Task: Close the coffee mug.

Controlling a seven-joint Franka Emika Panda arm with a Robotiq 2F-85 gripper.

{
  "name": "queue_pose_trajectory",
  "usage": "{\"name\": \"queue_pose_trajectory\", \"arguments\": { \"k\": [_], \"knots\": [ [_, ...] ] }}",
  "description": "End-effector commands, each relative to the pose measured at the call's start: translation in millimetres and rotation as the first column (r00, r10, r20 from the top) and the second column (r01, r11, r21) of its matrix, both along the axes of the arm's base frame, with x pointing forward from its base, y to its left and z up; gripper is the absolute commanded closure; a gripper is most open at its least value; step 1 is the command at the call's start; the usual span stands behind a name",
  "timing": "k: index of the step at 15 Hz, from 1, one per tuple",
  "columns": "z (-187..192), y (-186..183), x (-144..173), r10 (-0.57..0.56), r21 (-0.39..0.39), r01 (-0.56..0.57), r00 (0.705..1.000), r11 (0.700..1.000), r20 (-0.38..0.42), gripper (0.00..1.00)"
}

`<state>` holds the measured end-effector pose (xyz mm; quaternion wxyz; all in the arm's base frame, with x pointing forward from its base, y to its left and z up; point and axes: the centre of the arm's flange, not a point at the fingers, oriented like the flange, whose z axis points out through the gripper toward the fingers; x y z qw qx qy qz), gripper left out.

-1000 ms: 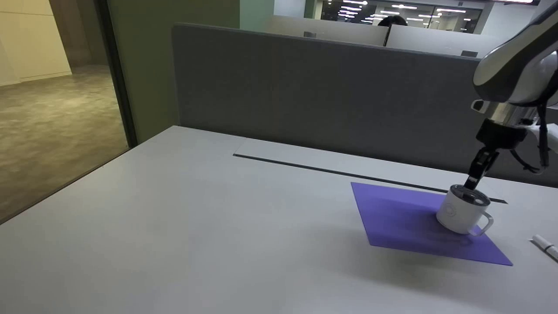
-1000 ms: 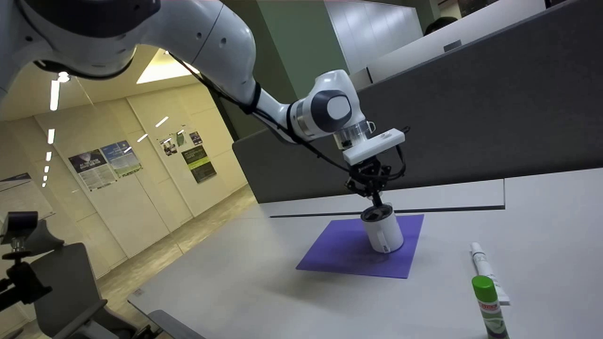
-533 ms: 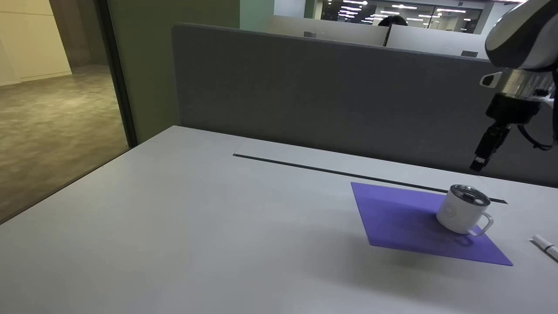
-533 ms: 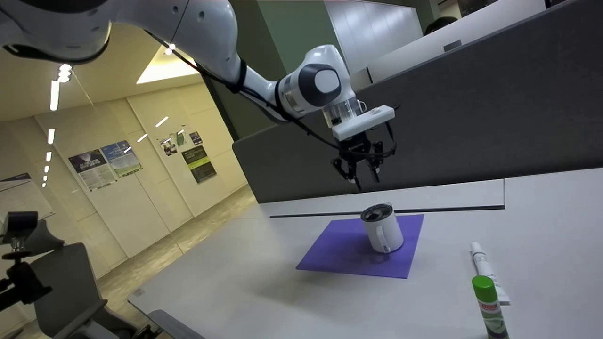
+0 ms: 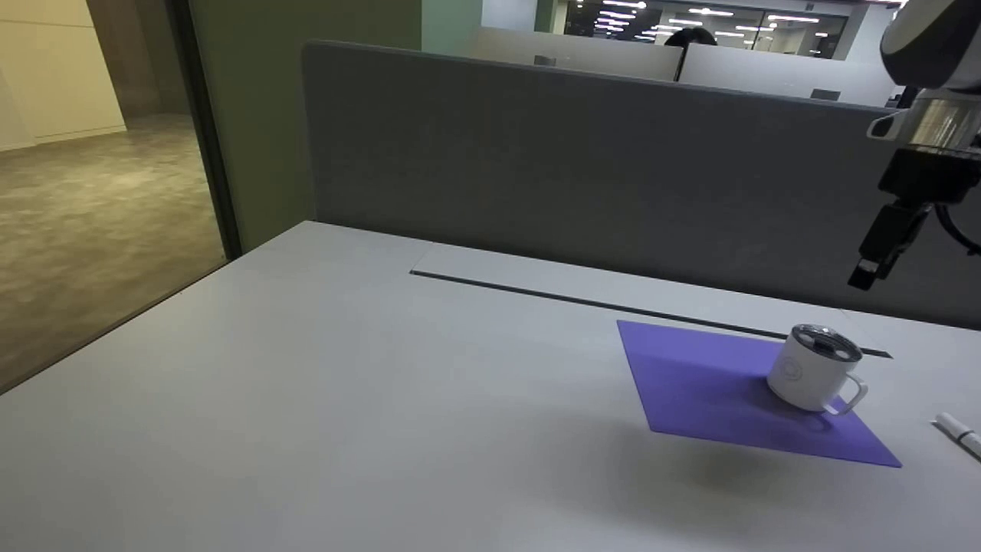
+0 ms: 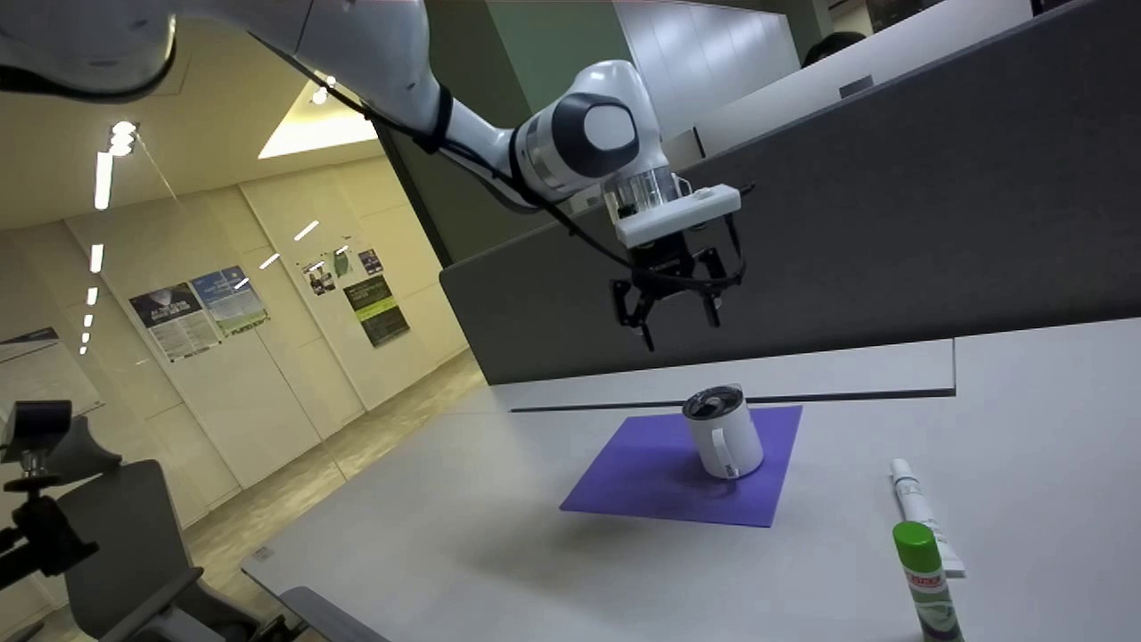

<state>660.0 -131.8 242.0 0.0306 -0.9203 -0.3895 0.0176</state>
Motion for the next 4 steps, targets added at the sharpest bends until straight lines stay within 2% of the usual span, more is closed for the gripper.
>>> {"name": "queue_pose_trajectory", "arguments": {
  "k": [1, 4],
  "knots": [
    [0.9, 0.1, -1.9, -0.004, 0.003, 0.004, 1.000, 1.000, -0.007, 0.00],
    [1.8, 0.4, -5.2, -0.008, 0.005, 0.008, 1.000, 1.000, -0.015, 0.00]
  ]
}}
